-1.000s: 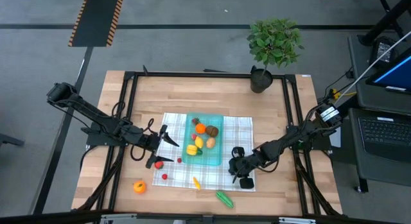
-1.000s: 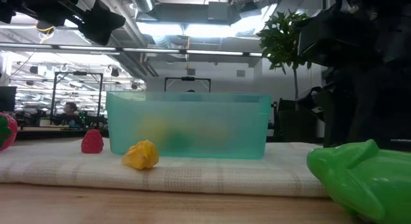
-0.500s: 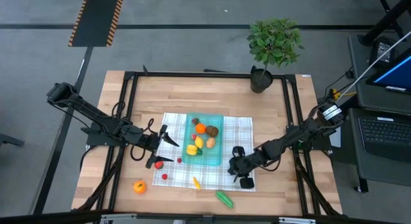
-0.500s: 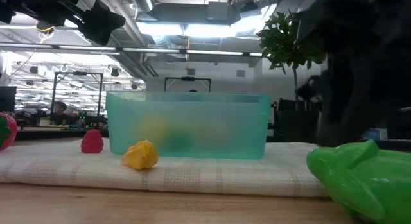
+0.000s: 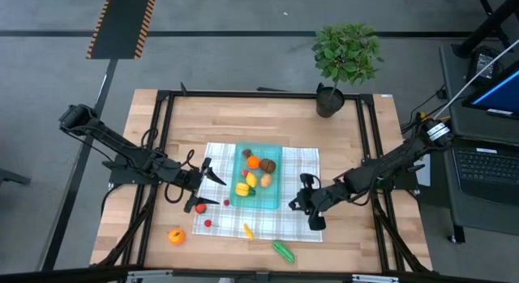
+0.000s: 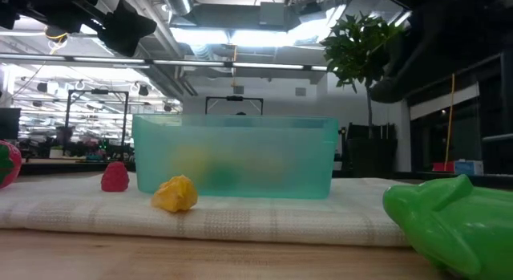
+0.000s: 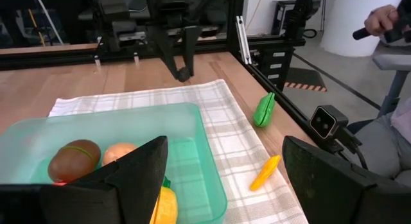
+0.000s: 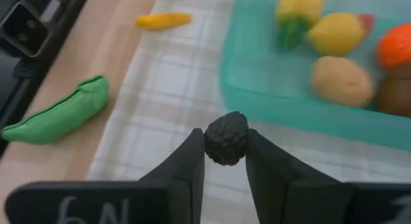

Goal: Pick and placing Produce into tupperware
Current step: Put the blackberry into the blue bin

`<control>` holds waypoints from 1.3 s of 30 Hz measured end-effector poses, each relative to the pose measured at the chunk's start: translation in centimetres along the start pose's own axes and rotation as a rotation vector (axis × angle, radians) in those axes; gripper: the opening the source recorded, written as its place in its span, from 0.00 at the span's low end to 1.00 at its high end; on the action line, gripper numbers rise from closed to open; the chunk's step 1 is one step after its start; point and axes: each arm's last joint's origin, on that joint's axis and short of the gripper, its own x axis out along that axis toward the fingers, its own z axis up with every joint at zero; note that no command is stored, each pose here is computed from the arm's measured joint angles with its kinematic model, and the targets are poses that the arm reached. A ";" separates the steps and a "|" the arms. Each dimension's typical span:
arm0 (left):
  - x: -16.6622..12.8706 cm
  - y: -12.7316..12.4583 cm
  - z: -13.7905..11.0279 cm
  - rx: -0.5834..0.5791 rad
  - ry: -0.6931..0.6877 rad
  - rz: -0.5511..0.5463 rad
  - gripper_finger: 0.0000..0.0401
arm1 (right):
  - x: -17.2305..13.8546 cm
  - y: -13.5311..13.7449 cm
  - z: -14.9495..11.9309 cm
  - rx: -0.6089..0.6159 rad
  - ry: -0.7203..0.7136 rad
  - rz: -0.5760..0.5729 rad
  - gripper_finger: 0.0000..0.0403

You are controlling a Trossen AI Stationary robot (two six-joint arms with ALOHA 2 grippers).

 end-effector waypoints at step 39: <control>0.0 0.0 0.0 0.001 0.001 0.001 0.74 | -2.8 -4.8 -1.2 -0.029 -0.678 -0.058 0.23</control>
